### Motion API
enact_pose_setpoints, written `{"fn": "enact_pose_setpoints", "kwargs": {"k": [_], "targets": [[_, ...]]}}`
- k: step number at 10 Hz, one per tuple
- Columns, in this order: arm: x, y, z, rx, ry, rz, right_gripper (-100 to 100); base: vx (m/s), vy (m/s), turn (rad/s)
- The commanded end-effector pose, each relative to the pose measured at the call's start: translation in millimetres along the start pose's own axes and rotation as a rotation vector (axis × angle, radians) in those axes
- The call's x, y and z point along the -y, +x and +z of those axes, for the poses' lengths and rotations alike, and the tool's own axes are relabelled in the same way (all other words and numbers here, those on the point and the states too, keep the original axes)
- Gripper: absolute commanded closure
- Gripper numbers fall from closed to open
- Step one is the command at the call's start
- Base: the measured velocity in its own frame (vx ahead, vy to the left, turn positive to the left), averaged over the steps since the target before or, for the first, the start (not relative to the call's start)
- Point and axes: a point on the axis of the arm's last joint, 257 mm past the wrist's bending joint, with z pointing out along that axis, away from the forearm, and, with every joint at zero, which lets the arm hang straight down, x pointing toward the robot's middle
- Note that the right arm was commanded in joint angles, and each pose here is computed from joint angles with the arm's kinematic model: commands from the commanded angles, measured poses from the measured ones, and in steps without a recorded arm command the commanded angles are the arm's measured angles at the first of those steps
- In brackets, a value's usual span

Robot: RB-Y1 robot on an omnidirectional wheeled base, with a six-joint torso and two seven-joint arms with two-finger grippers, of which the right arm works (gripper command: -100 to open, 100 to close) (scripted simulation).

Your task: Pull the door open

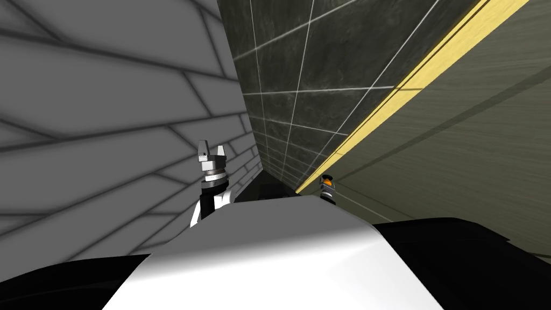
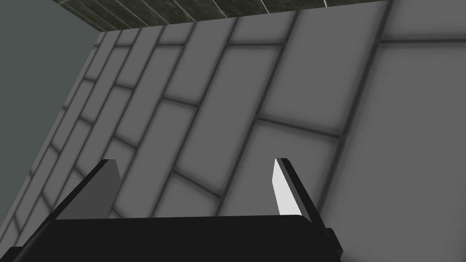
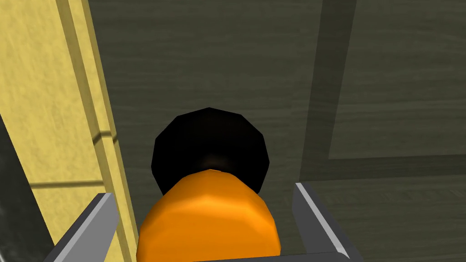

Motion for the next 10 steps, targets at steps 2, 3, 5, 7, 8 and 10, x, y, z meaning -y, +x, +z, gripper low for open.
{"fn": "enact_pose_setpoints", "kwargs": {"k": [2, 3, 5, 7, 8, 10], "targets": [[0.7, -0.2, -0.2, 0.001, 0.000, -0.002, 100, -0.018, -0.005, -0.003], [0.7, -0.2, -0.2, 0.001, 0.000, -0.002, 100, -0.017, -0.001, 0.014], [0.7, -0.2, -0.2, 0.001, 0.000, -0.002, 100, -0.005, 0.001, 0.002], [8.1, 0.0, -1.3, 0.001, 0.027, -0.004, 100, -0.060, 0.009, 0.024], [12.1, 0.3, -2.1, 0.000, 0.041, -0.003, 100, -0.223, 0.021, 0.068], [21.7, 0.8, -4.4, -0.001, 0.075, -0.002, 100, -0.211, 0.028, 0.049]]}}
